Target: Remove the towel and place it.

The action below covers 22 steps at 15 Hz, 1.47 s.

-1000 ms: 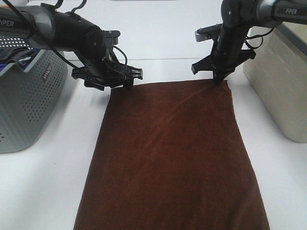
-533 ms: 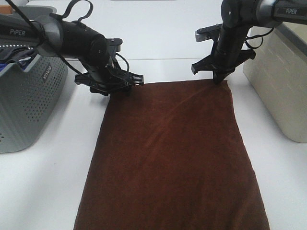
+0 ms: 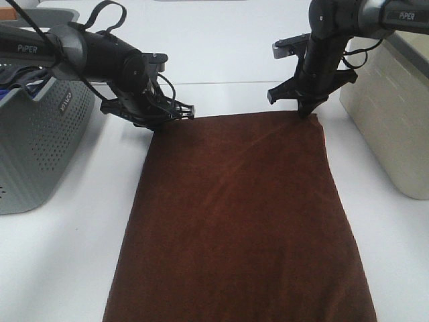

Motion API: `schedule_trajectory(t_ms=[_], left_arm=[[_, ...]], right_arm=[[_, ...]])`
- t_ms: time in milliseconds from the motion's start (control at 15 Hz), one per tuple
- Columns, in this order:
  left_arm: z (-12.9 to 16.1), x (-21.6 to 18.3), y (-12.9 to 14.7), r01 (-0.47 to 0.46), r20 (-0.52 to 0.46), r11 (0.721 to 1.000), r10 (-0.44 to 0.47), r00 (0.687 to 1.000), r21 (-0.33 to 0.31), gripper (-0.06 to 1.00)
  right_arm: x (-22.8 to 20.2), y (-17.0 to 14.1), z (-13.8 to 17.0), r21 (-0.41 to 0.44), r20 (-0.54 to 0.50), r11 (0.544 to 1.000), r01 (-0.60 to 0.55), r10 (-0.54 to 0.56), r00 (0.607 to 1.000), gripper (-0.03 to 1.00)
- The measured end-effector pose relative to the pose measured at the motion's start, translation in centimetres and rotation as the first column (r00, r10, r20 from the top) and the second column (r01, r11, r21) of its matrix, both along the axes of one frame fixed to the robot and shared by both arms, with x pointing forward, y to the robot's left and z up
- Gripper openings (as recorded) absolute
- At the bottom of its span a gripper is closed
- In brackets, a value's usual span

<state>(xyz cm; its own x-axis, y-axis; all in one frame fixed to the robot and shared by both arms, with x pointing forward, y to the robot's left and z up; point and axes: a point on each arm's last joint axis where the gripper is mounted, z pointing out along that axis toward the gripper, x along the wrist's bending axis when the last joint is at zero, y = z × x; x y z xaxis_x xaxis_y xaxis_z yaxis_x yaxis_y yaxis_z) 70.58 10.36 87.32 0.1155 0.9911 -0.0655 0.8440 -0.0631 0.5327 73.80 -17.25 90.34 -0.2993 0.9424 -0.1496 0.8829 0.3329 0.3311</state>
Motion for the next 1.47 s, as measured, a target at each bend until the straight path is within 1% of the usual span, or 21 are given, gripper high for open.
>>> schedule_trajectory(t_ms=[67,267,400,533,667,800,867,933,1000,1133,1267,1333,1467], left_arm=[[0.0,0.2,0.4,0.014,0.003,1.0,-0.014,1.0,0.014,0.0],[0.2,0.4,0.9,0.067,0.018,0.996,-0.068,0.998,0.051,0.0],[0.9,0.7,0.8,0.097,0.061,0.994,-0.1,0.993,0.052,0.0],[1.9,1.1,0.7,0.122,0.112,0.99,-0.129,0.985,0.071,0.0],[3.1,1.8,0.5,0.139,0.158,0.986,-0.153,0.976,0.097,0.0],[4.7,2.6,0.3,0.143,0.213,0.984,-0.163,0.963,0.106,0.0],[5.7,3.1,0.2,0.144,0.246,0.983,-0.168,0.955,0.11,0.0],[5.7,3.1,0.2,0.144,0.246,0.983,-0.168,0.955,0.11,0.0],[6.5,3.5,0.3,0.142,0.275,0.983,-0.168,0.946,0.114,0.0],[8.0,4.5,1.3,0.115,0.322,0.988,-0.143,0.936,0.104,0.0],[8.6,5.3,2.4,0.101,0.369,0.99,-0.129,0.92,0.095,0.0],[8.5,5.5,2.6,0.1,0.374,0.991,-0.128,0.919,0.094,0.0],[7.7,5.9,2.5,0.115,0.4,0.989,-0.144,0.905,0.096,0.0]], right_arm=[[0.0,0.0,0.0,0.0,0.0,1.0,0.0,0.0,1.0,0.0],[0.0,0.0,0.0,0.003,-0.001,1.0,0.001,-0.001,1.0,0.0],[0.0,0.0,0.0,0.004,0.003,1.0,0.0,0.0,1.0,0.0],[0.3,0.0,0.6,0.0,0.028,1.0,-0.004,0.004,1.0,0.0],[1.2,0.1,2.2,-0.004,0.097,1.0,-0.013,0.013,0.995,0.0],[1.8,0.3,3.2,0.003,0.157,1.0,-0.021,0.02,0.987,0.0],[2.0,0.3,3.5,0.006,0.178,1.0,-0.025,0.023,0.984,0.0],[2.0,0.3,3.5,0.006,0.178,1.0,-0.025,0.023,0.984,0.0],[2.2,0.4,3.7,0.013,0.202,0.999,-0.03,0.026,0.979,0.0],[2.6,0.6,3.9,0.025,0.249,0.999,-0.041,0.034,0.968,0.0],[3.1,0.8,4.3,0.046,0.319,0.997,-0.059,0.042,0.947,0.0],[3.3,0.9,4.5,0.055,0.35,0.996,-0.068,0.045,0.936,0.0],[3.6,1.1,4.8,0.064,0.389,0.995,-0.08,0.049,0.92,0.0]])
